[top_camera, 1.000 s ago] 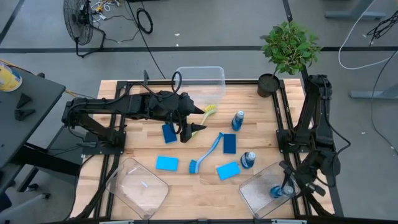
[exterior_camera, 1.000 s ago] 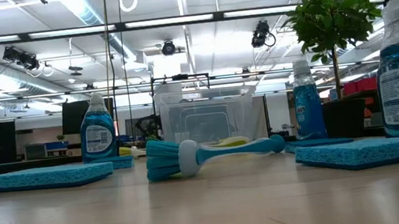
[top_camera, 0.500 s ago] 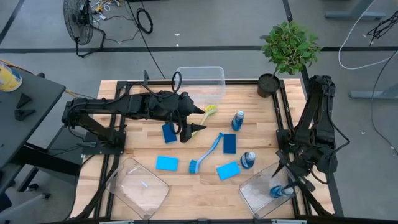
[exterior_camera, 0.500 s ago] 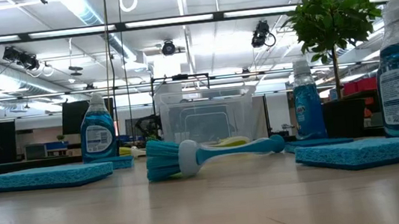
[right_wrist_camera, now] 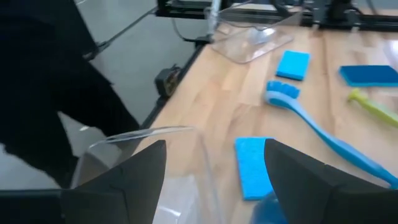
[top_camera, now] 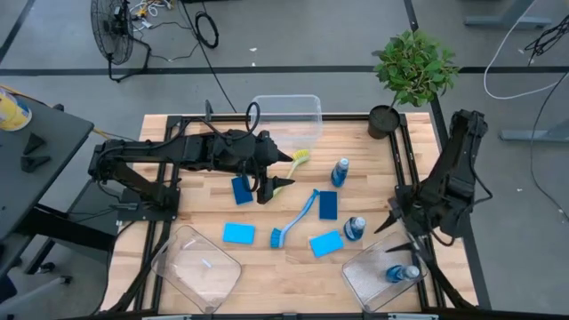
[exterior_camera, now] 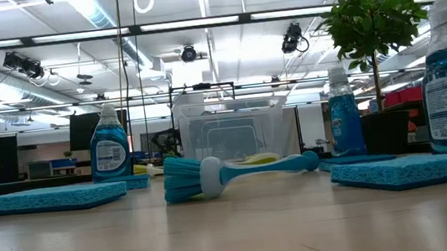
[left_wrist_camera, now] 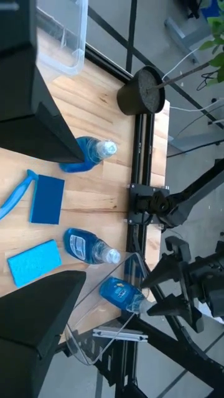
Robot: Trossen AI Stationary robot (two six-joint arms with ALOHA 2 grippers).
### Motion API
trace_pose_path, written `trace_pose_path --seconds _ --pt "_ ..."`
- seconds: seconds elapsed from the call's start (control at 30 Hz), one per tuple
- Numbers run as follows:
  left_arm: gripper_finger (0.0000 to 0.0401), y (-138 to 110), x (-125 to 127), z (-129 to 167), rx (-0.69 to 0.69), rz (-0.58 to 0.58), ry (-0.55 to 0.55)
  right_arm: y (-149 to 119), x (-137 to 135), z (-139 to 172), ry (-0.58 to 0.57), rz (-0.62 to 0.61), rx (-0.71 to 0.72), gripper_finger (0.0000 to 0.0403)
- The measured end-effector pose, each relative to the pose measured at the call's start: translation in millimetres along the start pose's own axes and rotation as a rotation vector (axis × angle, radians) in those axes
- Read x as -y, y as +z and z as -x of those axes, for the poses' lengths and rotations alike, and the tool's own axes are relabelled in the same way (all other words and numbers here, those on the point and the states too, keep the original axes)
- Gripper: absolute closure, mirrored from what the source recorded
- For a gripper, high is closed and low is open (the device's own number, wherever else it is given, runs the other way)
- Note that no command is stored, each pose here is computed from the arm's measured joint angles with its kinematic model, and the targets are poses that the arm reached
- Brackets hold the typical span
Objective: Pick & Place Kitchen Sink Supplies
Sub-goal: Put the blue dishwashing liquid into the bottom right transparent bin
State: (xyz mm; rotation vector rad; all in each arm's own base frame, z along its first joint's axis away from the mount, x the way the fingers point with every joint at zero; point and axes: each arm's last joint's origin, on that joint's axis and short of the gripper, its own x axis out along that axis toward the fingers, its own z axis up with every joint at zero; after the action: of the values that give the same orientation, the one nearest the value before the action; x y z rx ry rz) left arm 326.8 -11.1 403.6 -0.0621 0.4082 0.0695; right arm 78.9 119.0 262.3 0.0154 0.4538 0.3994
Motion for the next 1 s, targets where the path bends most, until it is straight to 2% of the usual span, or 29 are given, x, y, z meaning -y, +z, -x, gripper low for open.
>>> trace_pose_path --seconds 0.5,0.77,1.0 --pt "0.0103 0.1 0.0 0.1 0.001 -0.027 0.0 8.3 25.6 -11.9 -0.174 -0.089 0.016 0.0131" --pt "0.0103 0.1 0.0 0.0 0.001 -0.027 0.0 9.1 36.9 -16.9 -0.163 -0.128 -0.034 0.0131" --pt "0.0103 0.1 0.0 0.2 0.001 -0.027 0.0 8.2 44.6 -22.9 -0.161 -0.099 -0.088 0.0131"
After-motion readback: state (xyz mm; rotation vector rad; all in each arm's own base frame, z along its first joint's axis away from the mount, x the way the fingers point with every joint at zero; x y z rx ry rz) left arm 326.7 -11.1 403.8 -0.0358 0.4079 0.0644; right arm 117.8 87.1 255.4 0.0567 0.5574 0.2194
